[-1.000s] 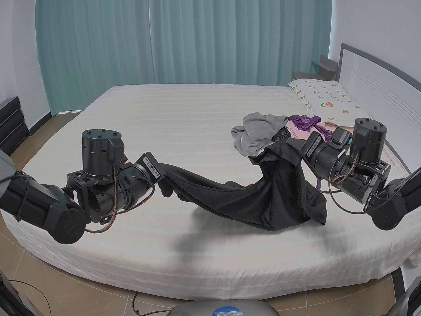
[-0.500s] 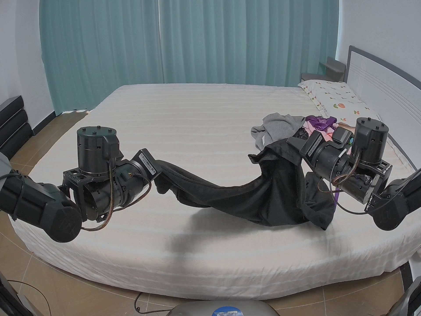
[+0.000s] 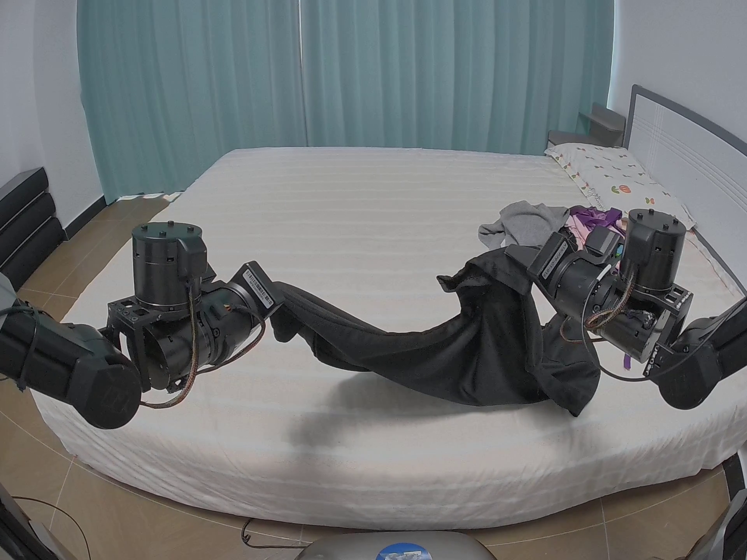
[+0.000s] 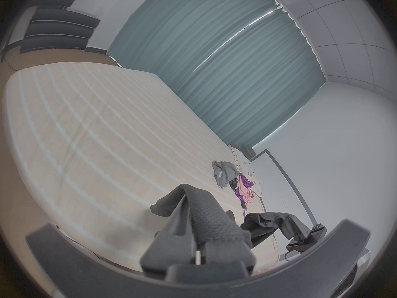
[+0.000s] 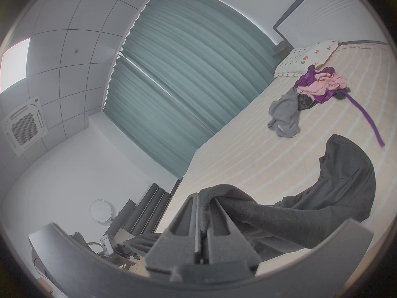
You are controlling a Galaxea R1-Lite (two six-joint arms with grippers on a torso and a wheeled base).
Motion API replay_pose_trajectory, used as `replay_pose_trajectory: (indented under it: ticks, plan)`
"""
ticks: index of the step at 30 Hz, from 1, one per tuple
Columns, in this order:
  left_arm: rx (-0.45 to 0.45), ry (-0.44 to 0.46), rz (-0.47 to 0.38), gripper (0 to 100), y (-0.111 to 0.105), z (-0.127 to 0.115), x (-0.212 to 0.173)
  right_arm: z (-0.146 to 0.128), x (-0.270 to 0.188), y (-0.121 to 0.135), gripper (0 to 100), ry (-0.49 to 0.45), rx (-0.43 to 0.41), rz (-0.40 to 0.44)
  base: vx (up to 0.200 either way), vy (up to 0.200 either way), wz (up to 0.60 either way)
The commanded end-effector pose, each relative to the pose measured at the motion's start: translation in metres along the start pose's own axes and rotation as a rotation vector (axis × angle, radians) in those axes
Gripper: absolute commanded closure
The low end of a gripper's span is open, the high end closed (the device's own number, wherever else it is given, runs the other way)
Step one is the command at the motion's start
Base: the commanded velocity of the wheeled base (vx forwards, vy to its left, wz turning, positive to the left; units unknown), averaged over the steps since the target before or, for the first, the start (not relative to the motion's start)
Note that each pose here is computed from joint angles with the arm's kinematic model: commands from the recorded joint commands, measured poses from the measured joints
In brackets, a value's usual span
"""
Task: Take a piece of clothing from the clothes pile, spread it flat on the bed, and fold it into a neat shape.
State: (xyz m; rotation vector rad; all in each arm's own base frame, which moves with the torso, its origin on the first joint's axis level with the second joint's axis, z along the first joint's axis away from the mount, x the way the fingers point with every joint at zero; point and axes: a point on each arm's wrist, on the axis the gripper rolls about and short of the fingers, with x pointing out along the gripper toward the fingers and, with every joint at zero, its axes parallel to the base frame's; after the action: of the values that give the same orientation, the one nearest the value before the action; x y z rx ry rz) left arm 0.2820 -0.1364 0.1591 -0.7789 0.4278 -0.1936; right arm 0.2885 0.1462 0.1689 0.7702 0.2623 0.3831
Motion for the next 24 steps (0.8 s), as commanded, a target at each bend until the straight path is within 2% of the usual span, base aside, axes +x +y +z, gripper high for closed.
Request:
replay_pose_trajectory:
  ticks: [1, 5, 11, 17, 24]
  plan:
    - [-0.003, -0.001, 0.004, 100, 0.002, 0.001, 0.0, -0.007, 0.001, 0.004, 100, 0.021, -0.006, 0.01, 0.0, 0.2, 0.0]
    - [-0.002, 0.001, 0.015, 100, 0.005, 0.0, -0.001, -0.008, -0.005, 0.0, 100, 0.028, -0.006, -0.004, 0.0, 0.2, 0.0]
    - [0.004, 0.005, 0.019, 100, 0.006, 0.0, -0.006, -0.006, -0.022, -0.004, 100, 0.027, -0.003, -0.021, 0.0, 0.0, 0.0]
    - [0.015, 0.04, 0.019, 100, 0.008, -0.009, -0.032, -0.001, -0.055, 0.0, 100, 0.013, -0.003, -0.013, 0.0, 0.0, 0.0]
    - [0.026, 0.062, 0.007, 100, 0.003, -0.008, -0.064, 0.012, -0.091, 0.01, 100, -0.054, -0.003, 0.019, -0.2, 0.0, 0.0]
